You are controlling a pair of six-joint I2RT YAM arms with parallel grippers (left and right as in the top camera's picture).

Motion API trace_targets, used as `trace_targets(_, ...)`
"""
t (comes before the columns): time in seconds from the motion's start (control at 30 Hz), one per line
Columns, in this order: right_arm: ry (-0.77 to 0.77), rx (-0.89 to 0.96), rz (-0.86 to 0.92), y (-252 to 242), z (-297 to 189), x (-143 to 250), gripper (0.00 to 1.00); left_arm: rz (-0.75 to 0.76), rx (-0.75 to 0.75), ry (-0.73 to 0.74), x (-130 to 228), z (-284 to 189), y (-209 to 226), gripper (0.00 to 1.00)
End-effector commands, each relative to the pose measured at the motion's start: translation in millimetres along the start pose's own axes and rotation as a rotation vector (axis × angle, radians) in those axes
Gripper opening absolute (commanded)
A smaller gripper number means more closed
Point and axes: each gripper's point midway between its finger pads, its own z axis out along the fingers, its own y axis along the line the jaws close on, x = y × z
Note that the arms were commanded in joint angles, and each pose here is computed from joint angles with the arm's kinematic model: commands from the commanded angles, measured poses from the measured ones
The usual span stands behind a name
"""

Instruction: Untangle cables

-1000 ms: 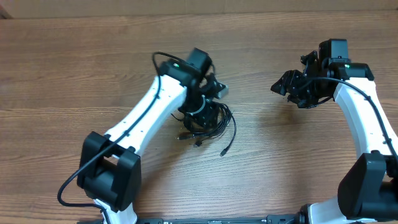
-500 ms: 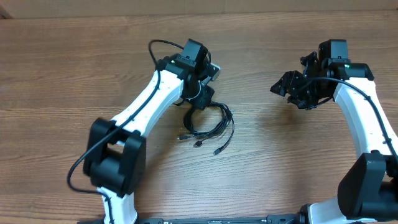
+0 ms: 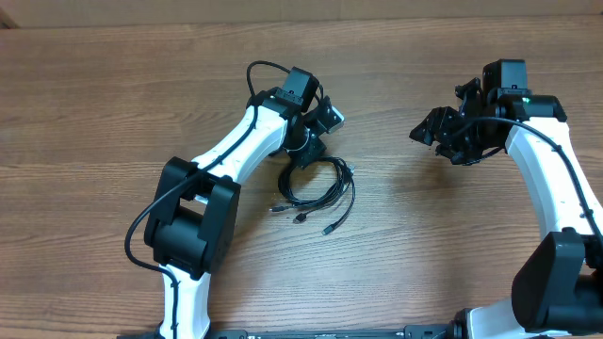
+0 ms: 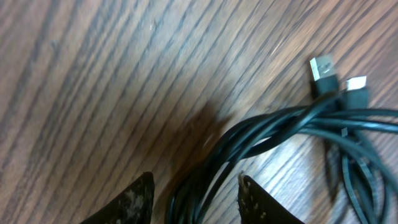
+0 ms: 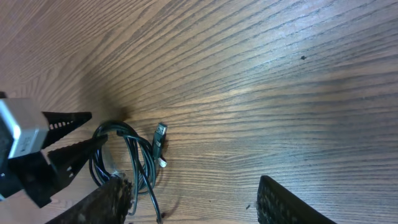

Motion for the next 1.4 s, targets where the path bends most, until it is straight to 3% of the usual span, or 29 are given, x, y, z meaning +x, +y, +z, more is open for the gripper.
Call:
trace_targets(0.0,-0.034,-0.01,-0.017,4.9,-10.5,-3.5,0.63,0.081,0.049,0.052,12.0,8.8,-10.5,0.42)
trace_targets(0.53,-0.03,-0.009,-0.015,4.6,-10.5,-2.5,0.63,0.092,-0.003,0.063,13.1,14.3,0.6,0.38)
trace_targets(0.8,-0.027,-0.008,-0.014,4.4,-10.4,-1.8,0.63,0.068,0.061,0.102,24.7,34.0,-8.9,0.09)
trace_targets(0.9,-0.027,-0.009,-0.014,4.6,-10.4,-1.8,0.63,0.056,0.046,0.101,22.0,26.6,-6.1,0.04)
trace_targets(1.03,-0.008,-0.144,-0.095,29.2,-15.1,2.3,0.59,-0.027,-0.057,0.117,9.7,-9.1,10.9,0.04)
trace_targets(1.17,-0.045,-0.315,-0.189,68.5,-42.7,1.5,0.58,-0.124,-0.123,0.044,-22.3,-75.4,18.8,0.04)
trace_targets(1.37,-0.05,-0.559,-0.289,130.7,-92.4,26.4,0.57,-0.19,-0.047,-0.154,-65.5,-159.3,-4.7,0.04)
